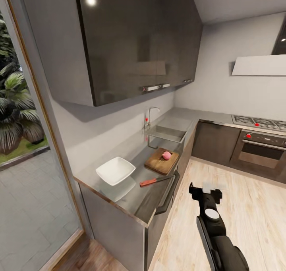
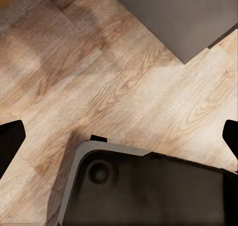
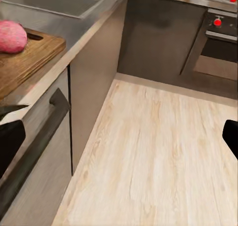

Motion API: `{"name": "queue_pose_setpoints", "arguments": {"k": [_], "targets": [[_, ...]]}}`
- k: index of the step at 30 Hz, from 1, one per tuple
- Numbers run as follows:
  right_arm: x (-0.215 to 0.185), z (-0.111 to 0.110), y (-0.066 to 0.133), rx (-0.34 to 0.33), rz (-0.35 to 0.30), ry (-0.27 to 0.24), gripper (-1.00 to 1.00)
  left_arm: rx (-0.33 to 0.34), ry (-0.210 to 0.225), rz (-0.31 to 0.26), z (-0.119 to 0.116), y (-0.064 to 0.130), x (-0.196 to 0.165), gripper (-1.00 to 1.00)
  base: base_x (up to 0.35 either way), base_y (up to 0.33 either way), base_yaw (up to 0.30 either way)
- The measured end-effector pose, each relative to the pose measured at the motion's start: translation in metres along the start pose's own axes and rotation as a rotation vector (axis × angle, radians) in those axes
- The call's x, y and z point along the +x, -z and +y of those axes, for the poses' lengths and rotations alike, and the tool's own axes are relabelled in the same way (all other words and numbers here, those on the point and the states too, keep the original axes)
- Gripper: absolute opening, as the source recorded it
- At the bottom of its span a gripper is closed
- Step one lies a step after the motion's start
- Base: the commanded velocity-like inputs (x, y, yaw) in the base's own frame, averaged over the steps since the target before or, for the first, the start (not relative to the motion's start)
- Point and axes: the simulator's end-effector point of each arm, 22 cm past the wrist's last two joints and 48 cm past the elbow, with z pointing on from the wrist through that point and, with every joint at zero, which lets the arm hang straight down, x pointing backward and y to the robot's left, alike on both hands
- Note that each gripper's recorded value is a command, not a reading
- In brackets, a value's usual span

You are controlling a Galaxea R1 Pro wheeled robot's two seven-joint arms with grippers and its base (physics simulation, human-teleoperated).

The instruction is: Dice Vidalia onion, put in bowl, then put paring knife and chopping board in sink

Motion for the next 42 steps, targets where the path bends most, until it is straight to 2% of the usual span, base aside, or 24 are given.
{"name": "queue_pose_setpoints", "arguments": {"k": [4,9,14,15,22,29,34,36,37,42], "targets": [[-0.047,0.023,-0.003,0.018,-0.006,-0.035,1.00,-0.002,0.001,0.013,0.001,0.001,0.006,1.00,0.000,0.000,0.000],[-0.108,0.024,-0.014,0.036,-0.016,-0.045,1.00,-0.004,0.003,0.030,0.001,0.003,0.014,1.00,0.000,0.000,0.000],[-0.109,0.036,-0.016,-0.012,0.039,-0.098,1.00,-0.004,0.003,0.033,0.001,0.003,0.015,1.00,0.000,0.008,0.000],[-0.105,0.038,-0.016,-0.017,0.063,-0.127,1.00,-0.004,0.004,0.033,0.001,0.003,0.015,1.00,0.005,0.065,0.000],[-0.074,0.027,-0.012,0.061,0.200,-0.278,1.00,-0.004,0.004,0.033,0.001,0.004,0.015,1.00,0.073,0.210,0.000],[-0.068,0.025,-0.012,0.075,0.220,-0.293,1.00,-0.005,0.003,0.033,0.001,0.004,0.015,1.00,0.099,0.254,0.000],[-0.061,0.028,-0.013,0.074,0.238,-0.286,1.00,-0.005,0.003,0.033,0.001,0.004,0.015,1.00,0.064,0.176,0.000],[-0.051,0.031,-0.015,0.075,0.261,-0.273,1.00,-0.005,0.003,0.033,0.002,0.003,0.015,1.00,0.015,0.126,0.000],[-0.025,0.039,-0.020,0.074,0.320,-0.237,1.00,-0.005,0.003,0.033,0.002,0.003,0.015,1.00,0.004,0.121,0.000],[-0.013,0.049,-0.019,0.065,0.343,-0.201,1.00,-0.006,0.002,0.033,0.002,0.003,0.015,1.00,0.004,0.144,0.000]]}}
